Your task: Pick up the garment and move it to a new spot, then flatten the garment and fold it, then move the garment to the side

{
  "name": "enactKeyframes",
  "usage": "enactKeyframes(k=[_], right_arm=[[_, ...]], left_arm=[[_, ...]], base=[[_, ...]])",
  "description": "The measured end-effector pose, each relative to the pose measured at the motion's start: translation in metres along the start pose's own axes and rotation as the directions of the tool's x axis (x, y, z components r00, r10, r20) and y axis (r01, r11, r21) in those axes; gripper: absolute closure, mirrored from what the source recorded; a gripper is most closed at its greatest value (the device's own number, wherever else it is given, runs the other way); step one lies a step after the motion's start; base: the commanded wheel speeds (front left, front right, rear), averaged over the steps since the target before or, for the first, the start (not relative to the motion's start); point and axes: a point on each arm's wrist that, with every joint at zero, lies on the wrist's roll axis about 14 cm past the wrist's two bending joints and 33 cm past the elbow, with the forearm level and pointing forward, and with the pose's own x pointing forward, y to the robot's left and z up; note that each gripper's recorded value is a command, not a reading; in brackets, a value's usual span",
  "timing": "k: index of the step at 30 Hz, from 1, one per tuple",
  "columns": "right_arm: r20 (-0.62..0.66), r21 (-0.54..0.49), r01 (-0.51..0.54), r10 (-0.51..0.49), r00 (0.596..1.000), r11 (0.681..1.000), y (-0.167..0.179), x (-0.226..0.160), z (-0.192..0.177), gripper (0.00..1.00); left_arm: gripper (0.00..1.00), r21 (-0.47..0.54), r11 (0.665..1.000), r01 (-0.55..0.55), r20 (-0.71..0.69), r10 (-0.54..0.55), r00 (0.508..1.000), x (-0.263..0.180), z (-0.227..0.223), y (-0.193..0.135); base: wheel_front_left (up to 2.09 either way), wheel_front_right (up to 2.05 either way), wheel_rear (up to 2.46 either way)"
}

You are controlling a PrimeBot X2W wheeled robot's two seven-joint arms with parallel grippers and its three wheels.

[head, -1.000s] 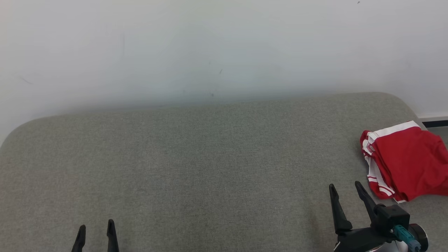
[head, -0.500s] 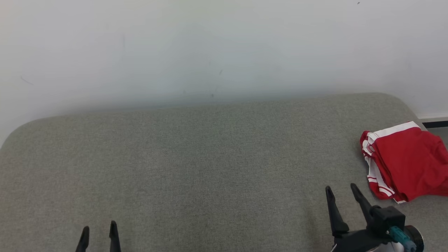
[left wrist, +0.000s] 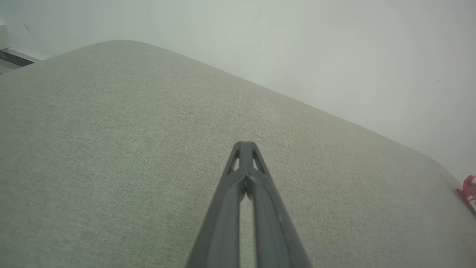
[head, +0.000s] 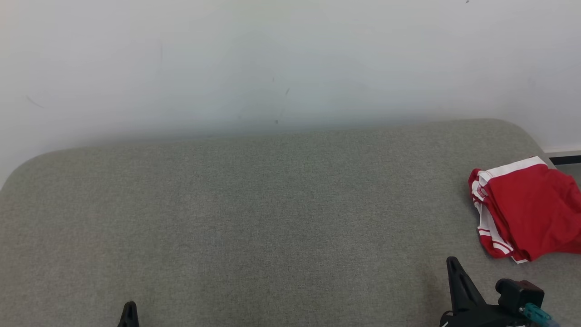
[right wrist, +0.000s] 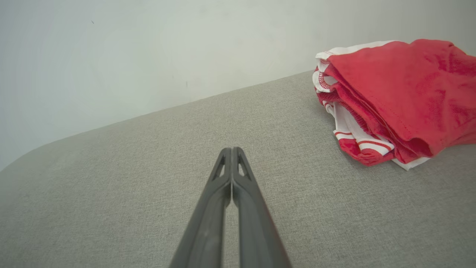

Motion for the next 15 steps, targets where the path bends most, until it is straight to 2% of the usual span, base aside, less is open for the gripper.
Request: enactKeyframes(k=[15], right_arm=[[0.011,0.248,0.034,-0.038,0.999,0.968,-0.0049,0.0035,0.0072,1.00]], left_arm=[[1.00,-0.234,0.972,-0.017,-0.024,0.012,1.000,0.0095,0.0018,-0.0002]], base=[[0.00,0.00,0.00]])
